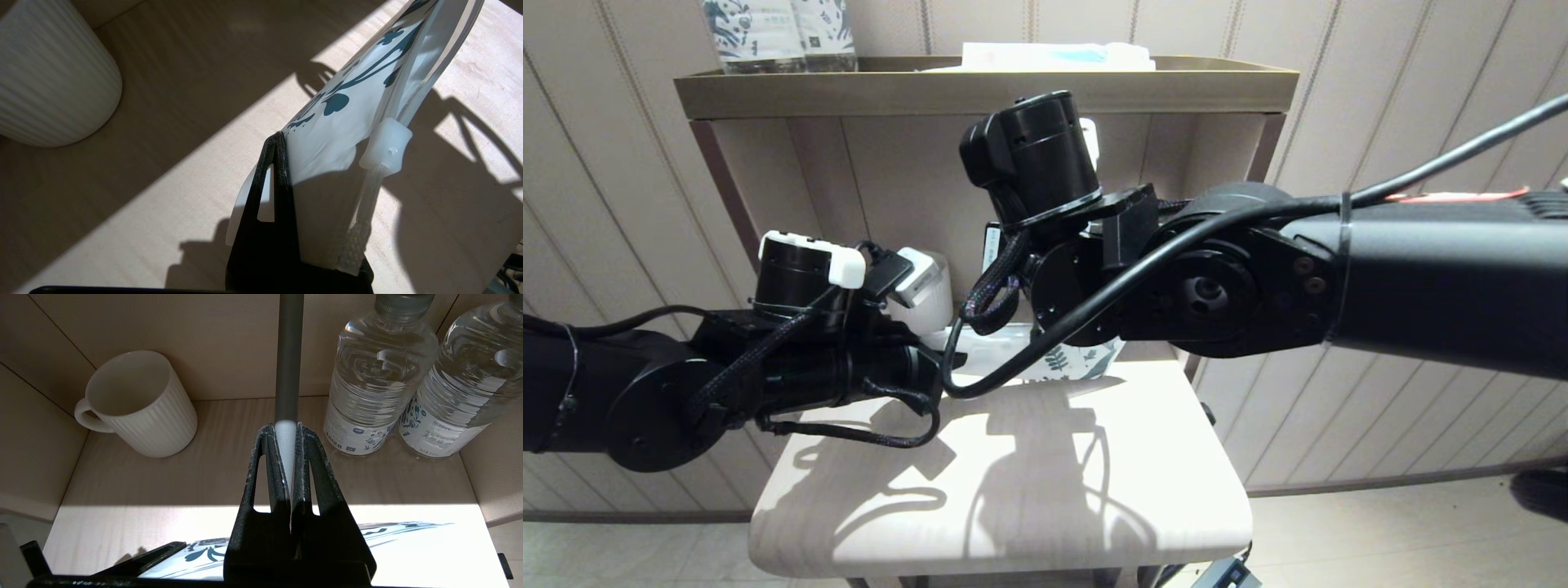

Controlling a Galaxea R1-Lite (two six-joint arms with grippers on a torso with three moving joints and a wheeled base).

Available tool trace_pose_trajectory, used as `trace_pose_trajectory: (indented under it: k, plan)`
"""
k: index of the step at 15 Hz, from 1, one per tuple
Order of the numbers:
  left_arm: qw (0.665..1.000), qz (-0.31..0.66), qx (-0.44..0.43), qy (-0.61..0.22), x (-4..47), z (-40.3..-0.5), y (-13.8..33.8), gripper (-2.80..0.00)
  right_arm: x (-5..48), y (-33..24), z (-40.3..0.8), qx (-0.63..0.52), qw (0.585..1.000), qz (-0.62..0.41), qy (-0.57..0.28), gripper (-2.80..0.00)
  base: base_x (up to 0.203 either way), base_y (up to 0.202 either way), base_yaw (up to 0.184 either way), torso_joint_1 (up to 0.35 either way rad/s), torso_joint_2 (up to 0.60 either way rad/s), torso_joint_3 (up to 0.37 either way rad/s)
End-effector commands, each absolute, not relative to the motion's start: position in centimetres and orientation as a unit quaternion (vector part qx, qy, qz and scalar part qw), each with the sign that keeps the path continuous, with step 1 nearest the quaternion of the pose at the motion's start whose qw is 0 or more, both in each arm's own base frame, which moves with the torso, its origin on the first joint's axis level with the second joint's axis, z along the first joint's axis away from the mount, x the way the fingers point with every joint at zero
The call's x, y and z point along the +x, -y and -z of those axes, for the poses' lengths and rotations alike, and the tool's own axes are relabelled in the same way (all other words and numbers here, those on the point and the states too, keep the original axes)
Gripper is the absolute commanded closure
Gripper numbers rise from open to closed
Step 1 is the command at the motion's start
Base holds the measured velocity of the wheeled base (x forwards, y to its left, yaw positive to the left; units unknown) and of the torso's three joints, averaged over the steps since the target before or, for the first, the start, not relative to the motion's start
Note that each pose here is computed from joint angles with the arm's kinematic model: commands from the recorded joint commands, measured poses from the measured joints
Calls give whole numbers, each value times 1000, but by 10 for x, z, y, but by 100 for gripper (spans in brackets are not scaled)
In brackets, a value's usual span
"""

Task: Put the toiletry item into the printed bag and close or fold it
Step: Place the toothbrush in the storage bag

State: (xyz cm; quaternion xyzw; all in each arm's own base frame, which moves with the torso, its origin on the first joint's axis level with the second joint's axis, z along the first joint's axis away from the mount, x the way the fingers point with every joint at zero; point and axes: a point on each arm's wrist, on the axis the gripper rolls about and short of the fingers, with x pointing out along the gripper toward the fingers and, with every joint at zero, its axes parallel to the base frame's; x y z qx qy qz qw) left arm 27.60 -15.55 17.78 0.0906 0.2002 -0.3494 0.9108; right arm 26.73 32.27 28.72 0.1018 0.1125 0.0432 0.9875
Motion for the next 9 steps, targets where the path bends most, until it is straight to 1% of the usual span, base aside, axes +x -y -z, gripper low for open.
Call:
trace_pose_trajectory:
  k: [1,6,9]
  plan:
    - [911,350,90,-197,275,-179,155,0,270,-327,-282,100,988,-37,-108,0,0,0,0,0,0,0]
    - [912,349,86,-198,275,-180,155,0,273,-334,-279,91,993,-26,-77,0,0,0,0,0,0,0]
    - [911,350,85,-200,277,-178,156,0,266,-329,-289,101,993,-17,-58,0,0,0,0,0,0,0]
